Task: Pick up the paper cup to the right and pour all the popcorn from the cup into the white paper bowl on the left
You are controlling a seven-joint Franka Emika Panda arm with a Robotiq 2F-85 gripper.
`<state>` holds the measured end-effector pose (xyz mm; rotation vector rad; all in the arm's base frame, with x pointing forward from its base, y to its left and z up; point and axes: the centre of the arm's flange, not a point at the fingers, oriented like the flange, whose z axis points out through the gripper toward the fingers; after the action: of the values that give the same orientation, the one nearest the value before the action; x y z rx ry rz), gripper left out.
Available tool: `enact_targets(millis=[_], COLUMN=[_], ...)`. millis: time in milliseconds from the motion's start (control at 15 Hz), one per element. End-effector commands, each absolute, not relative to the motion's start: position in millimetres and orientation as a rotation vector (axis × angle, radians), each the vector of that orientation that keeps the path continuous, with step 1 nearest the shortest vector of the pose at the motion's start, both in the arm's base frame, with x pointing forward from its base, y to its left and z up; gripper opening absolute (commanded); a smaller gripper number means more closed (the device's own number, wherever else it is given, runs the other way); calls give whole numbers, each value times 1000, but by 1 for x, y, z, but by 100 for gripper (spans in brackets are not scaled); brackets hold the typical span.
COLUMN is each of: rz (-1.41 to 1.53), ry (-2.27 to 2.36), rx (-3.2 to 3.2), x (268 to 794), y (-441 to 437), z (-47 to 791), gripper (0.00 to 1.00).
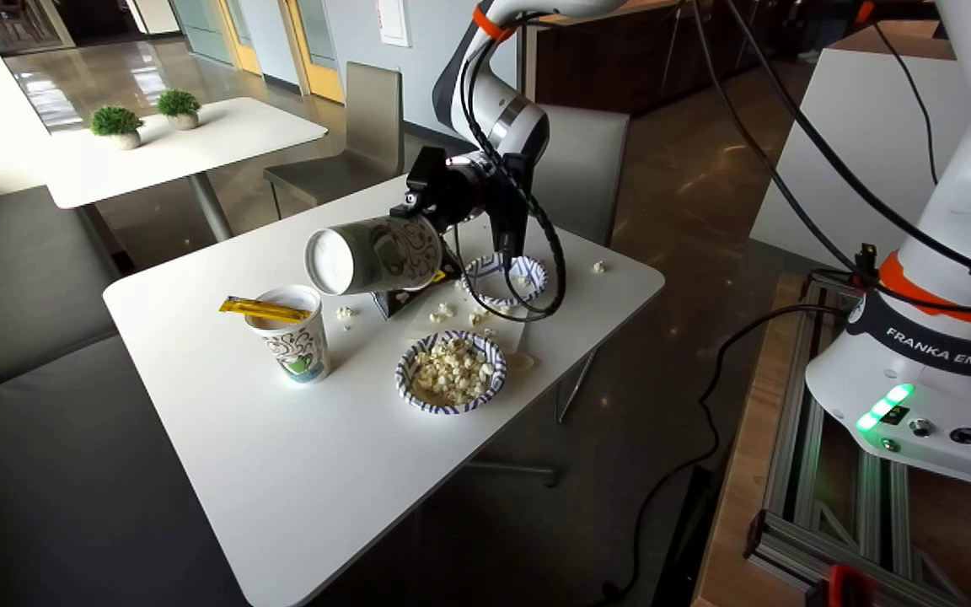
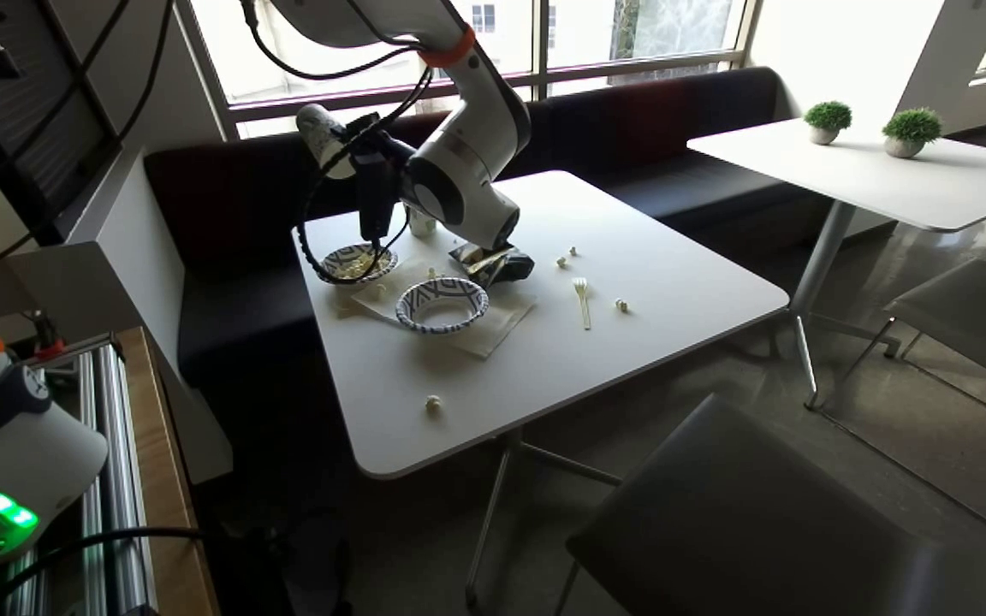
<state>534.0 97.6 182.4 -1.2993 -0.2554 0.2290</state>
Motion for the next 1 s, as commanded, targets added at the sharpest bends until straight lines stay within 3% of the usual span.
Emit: enact_targets(millis=[0,933], rz=[241,17], ry=[-230,-354], rx=[-1305,-1900], x=[538,542], y=[102,77], z=[179,309], gripper=[1,1])
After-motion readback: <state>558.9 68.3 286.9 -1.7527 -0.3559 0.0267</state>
